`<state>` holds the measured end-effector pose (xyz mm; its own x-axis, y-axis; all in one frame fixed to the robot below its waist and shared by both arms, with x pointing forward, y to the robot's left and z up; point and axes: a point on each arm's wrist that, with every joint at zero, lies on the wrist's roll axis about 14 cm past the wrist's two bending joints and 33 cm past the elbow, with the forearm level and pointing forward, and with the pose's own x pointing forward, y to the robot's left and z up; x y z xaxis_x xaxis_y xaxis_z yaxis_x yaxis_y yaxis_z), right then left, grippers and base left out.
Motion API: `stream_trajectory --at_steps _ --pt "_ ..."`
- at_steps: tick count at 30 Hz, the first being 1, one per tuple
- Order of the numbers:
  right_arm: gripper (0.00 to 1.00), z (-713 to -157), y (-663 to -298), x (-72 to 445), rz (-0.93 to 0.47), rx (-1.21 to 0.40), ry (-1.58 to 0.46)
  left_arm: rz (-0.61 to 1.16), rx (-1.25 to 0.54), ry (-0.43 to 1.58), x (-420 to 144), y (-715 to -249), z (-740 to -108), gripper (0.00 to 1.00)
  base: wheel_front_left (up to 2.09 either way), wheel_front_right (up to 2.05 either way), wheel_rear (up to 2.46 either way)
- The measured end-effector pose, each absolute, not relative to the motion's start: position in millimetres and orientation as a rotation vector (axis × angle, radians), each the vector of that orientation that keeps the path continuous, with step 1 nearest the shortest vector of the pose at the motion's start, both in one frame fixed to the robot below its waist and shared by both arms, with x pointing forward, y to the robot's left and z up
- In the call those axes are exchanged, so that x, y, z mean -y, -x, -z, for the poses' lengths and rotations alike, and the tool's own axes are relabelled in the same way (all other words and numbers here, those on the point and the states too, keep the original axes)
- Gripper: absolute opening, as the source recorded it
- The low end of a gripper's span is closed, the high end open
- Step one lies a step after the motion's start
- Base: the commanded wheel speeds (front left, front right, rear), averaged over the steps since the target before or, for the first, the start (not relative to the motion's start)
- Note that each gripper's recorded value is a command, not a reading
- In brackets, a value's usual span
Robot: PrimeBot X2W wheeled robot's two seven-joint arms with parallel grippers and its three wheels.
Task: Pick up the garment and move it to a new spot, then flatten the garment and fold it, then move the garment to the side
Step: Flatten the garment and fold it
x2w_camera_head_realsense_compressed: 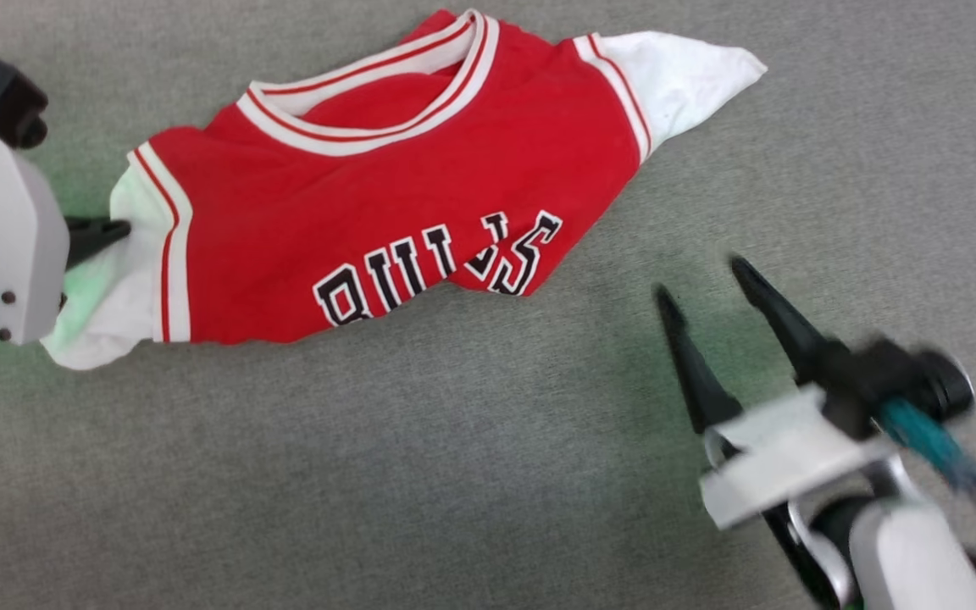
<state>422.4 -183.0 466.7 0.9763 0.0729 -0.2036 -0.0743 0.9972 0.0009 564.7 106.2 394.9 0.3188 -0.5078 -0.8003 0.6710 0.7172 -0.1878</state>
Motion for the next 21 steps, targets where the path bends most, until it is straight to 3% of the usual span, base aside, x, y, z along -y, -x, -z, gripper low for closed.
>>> stream_trajectory --at_steps 5,15,21 --pt "1.00 -464 -463 183 -0.196 -0.337 0.138 0.796 -0.947 -0.185 -101 -574 -397 0.00 0.00 0.00 0.00" --pt "1.00 -483 -564 242 -0.168 -0.485 0.228 0.820 -0.902 -0.163 -97 -583 -395 0.00 0.00 0.00 0.00" --pt "1.00 -436 -590 238 -0.192 -0.660 0.268 0.831 -0.892 -0.142 -98 -584 -389 0.00 0.00 0.00 0.00"
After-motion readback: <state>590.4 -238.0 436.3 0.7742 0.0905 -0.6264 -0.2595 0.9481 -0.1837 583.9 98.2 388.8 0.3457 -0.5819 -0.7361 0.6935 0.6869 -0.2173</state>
